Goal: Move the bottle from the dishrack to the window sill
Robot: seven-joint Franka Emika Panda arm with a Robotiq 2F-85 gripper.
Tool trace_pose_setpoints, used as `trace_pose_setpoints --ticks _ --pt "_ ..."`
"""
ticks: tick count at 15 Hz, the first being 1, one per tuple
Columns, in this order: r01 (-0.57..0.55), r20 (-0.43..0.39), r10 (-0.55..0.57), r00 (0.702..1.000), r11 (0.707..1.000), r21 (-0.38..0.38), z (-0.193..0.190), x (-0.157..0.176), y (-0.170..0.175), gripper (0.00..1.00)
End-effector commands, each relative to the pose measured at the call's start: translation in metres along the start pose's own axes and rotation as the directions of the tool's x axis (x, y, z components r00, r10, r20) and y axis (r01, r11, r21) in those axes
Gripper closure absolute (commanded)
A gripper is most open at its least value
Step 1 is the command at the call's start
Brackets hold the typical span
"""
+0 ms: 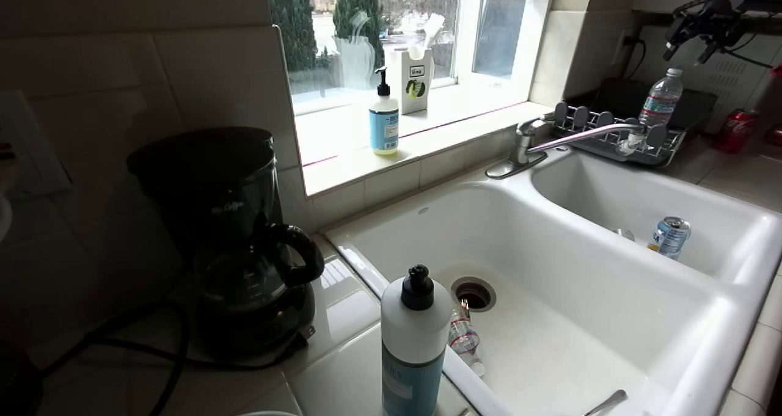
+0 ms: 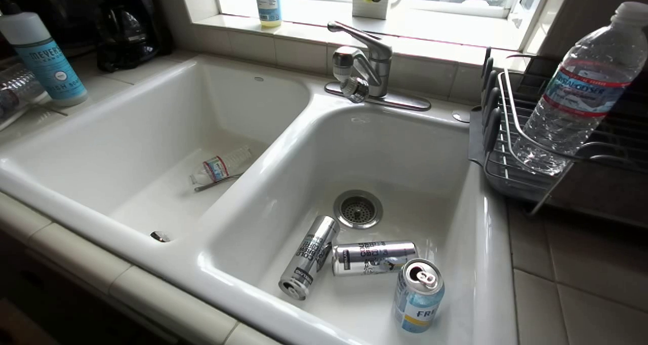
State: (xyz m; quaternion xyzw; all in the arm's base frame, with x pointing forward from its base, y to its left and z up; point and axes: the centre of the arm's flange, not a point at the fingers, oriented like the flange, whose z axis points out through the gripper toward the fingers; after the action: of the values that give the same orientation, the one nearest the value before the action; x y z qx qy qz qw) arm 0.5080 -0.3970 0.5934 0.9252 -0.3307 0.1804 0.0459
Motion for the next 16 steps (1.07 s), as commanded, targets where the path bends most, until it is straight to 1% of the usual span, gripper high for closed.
trace_pose_setpoints --ticks 1,5,7,8,9,10,13,14,15,16 --pt "-0.01 -0.076 0.009 0.997 1.0 -0.004 0.001 -0.033 -0.001 0.16" --pt "0.01 -0.102 -0.012 0.995 1.0 -0.019 0.008 -0.046 -0.004 0.15" --pt "0.024 -0.106 -0.027 0.994 0.999 -0.027 0.01 -0.051 -0.006 0.16" --pt "0.031 -0.109 -0.034 0.993 0.999 -0.031 0.011 -0.054 -0.007 0.18" --pt "0.036 -0.109 -0.04 0.993 0.999 -0.033 0.013 -0.056 -0.009 0.18" --pt "0.04 -0.108 -0.044 0.993 0.999 -0.035 0.014 -0.057 -0.009 0.2" --pt "0.044 -0.109 -0.047 0.993 0.998 -0.033 0.017 -0.058 -0.011 0.24" --pt "0.045 -0.11 -0.048 0.993 0.998 -0.034 0.017 -0.057 -0.011 0.23" --pt "0.046 -0.11 -0.049 0.993 0.998 -0.034 0.018 -0.057 -0.012 0.25" --pt "0.045 -0.112 -0.049 0.993 0.998 -0.035 0.018 -0.056 -0.012 0.24"
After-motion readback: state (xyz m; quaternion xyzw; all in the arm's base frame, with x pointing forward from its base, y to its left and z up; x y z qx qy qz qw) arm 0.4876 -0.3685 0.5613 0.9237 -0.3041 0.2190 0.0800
